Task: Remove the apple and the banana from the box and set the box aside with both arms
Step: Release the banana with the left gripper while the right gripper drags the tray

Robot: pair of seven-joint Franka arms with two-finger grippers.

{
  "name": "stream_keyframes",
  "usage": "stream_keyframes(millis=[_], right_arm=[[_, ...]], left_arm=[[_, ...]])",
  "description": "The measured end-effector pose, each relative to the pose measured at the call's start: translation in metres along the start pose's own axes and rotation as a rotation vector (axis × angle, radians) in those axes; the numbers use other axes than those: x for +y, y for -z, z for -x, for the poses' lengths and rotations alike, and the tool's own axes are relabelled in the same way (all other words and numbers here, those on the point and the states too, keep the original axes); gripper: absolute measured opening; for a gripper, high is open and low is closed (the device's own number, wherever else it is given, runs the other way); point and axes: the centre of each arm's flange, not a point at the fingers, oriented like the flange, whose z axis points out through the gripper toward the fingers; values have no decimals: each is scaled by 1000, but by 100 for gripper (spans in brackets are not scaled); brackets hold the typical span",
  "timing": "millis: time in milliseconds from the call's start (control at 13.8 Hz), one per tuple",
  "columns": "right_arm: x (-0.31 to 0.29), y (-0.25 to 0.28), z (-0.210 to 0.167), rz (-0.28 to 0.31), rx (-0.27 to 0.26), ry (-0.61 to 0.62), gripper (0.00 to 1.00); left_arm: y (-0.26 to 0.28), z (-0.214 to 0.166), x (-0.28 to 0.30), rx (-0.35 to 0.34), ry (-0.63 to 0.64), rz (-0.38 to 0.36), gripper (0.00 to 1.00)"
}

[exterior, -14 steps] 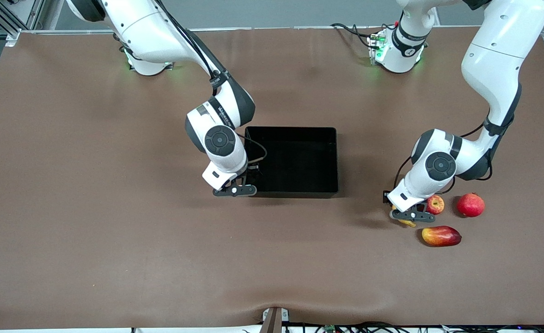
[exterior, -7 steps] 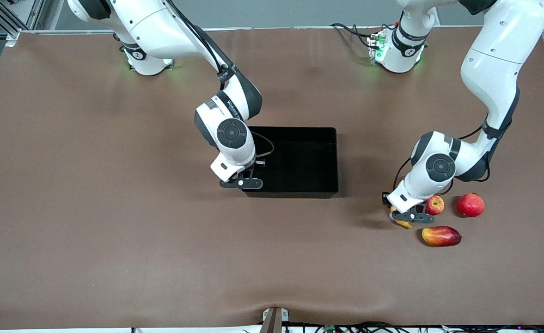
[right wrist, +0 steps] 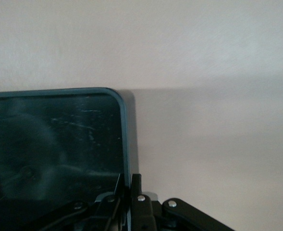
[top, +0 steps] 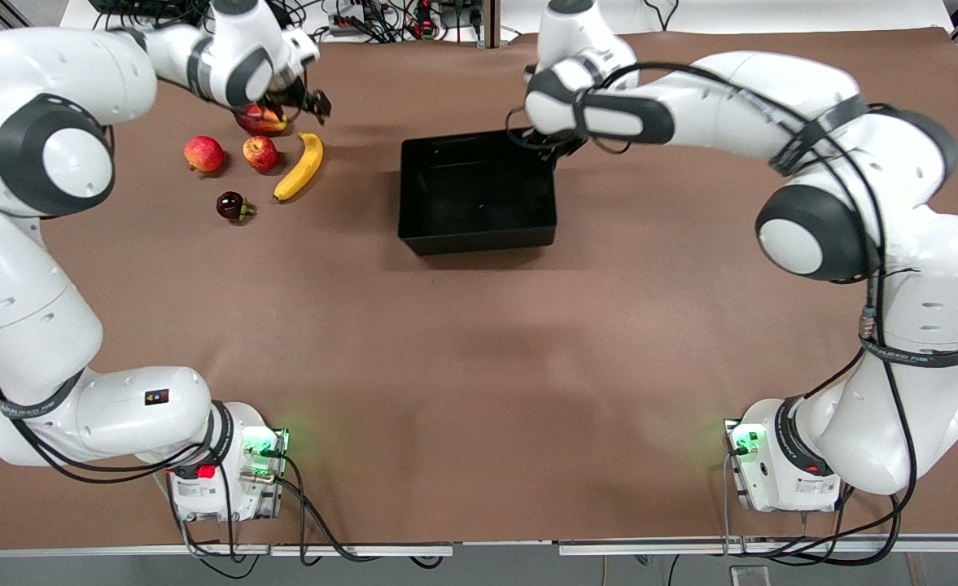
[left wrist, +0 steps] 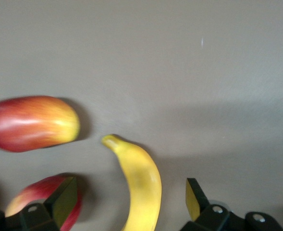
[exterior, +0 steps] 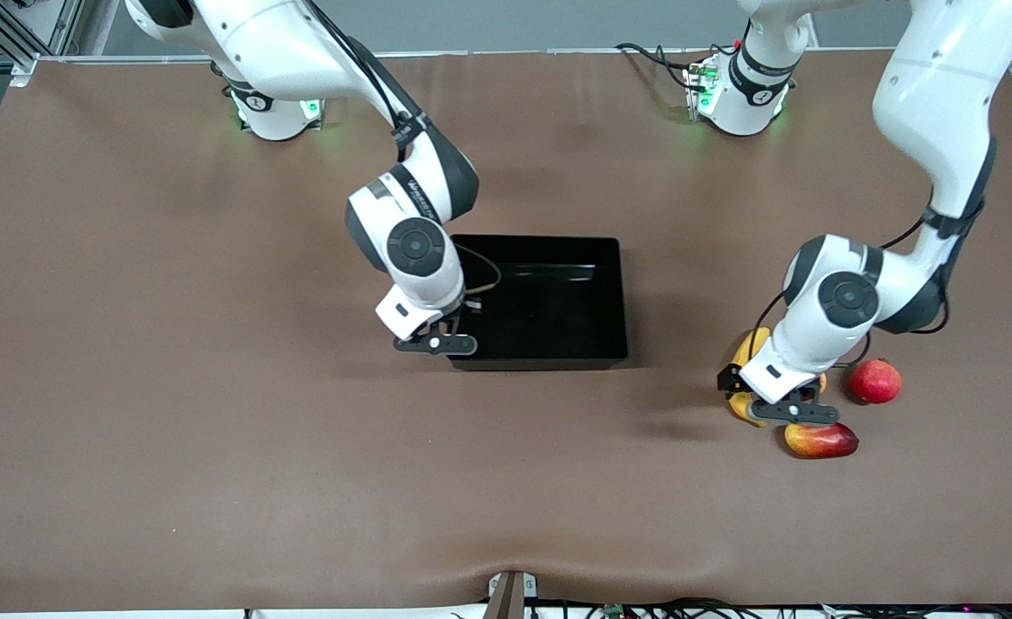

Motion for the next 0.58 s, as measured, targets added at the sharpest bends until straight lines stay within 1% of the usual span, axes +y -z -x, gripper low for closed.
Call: stream_keyframes(millis=[73,145,363,435,581], right_arm=[[24,18,-11,-2,-15,-5,6],[56,36,-23,-12,-43,-2,6],[192,91,-54,-73,-143,43,6],[243,105,-60,-91,-165,52,6],[333,113,-66,-122,-192,66,6]], left_arm=[[30,-8,-4,-7,20,-15,100],[62,-15,-9,-19,39,-35,100],[152,-28,-31,-65,94,-102,100],[178,-28,-36,-83,113,-112,100],[222,-23,-35,-129,148,-83,100]])
